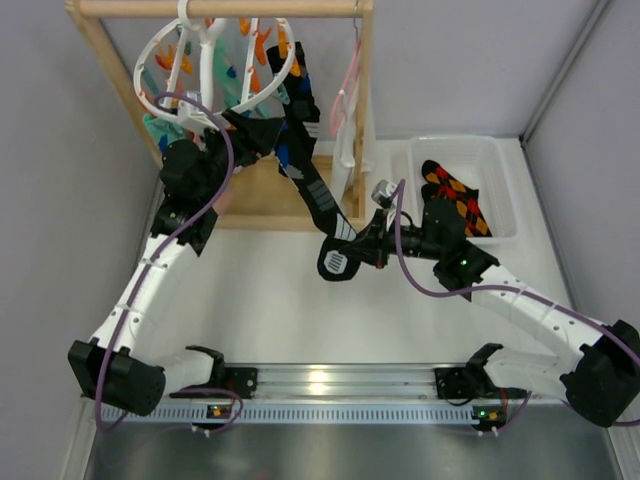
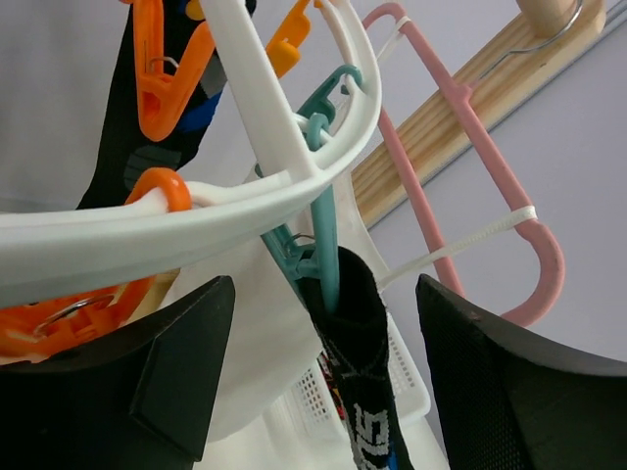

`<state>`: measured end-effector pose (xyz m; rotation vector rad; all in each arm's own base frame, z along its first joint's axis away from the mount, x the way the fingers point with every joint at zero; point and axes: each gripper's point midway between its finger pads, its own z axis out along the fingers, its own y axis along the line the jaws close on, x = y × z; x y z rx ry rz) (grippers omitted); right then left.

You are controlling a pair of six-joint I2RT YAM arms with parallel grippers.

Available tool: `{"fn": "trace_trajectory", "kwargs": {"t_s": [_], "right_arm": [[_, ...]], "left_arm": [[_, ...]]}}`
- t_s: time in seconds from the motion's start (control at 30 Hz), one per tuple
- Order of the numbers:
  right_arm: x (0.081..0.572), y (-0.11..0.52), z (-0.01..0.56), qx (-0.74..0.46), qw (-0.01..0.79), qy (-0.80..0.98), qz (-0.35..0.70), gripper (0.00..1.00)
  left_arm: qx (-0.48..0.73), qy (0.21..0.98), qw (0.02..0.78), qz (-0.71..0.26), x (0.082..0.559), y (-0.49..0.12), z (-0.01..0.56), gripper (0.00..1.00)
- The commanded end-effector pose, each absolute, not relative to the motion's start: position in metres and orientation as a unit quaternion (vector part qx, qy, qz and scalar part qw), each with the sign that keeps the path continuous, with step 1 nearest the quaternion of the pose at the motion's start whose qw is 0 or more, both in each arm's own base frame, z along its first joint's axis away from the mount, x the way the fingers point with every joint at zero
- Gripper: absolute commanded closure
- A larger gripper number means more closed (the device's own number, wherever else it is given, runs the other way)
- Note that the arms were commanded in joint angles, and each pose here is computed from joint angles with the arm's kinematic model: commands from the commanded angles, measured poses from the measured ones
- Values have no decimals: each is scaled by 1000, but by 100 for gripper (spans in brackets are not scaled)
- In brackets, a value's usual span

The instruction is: Remove the socks clipped to the hanger

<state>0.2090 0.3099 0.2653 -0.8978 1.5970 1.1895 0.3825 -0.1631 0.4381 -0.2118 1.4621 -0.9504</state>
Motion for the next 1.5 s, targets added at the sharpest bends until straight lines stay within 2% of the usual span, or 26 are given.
{"fn": "trace_trajectory", "kwargs": {"t_s": [0.0, 0.17, 0.33, 0.6, 0.7, 1.0, 1.17, 1.47], "right_arm": [[200, 311, 302, -380, 477, 604, 513, 100], [194, 314, 300, -385, 465, 597, 529, 100], [196, 314, 304, -380, 471, 595, 530, 100], [196, 314, 320, -359, 475, 592, 542, 100], [196, 316, 325, -353, 473, 592, 549, 100], [194, 321, 323, -355, 457, 585, 568, 100], [187, 324, 327, -367, 447, 572, 582, 100], [186, 325, 320, -372, 441, 574, 581, 100]], "left_arm": [[-64, 558, 713, -421, 377, -161, 492, 22], [-66, 554, 722, -409, 383, -161, 494, 23], [-67, 560, 722, -402, 374, -170, 483, 20], [-152, 550, 735, -367, 354, -149, 470, 17], [-169, 555, 731, -359, 355, -144, 459, 16], [-155, 551, 740, -353, 367, -151, 475, 14], [-159, 550, 744, -343, 378, -152, 475, 16], [-159, 539, 761, -325, 391, -151, 488, 26]]}}
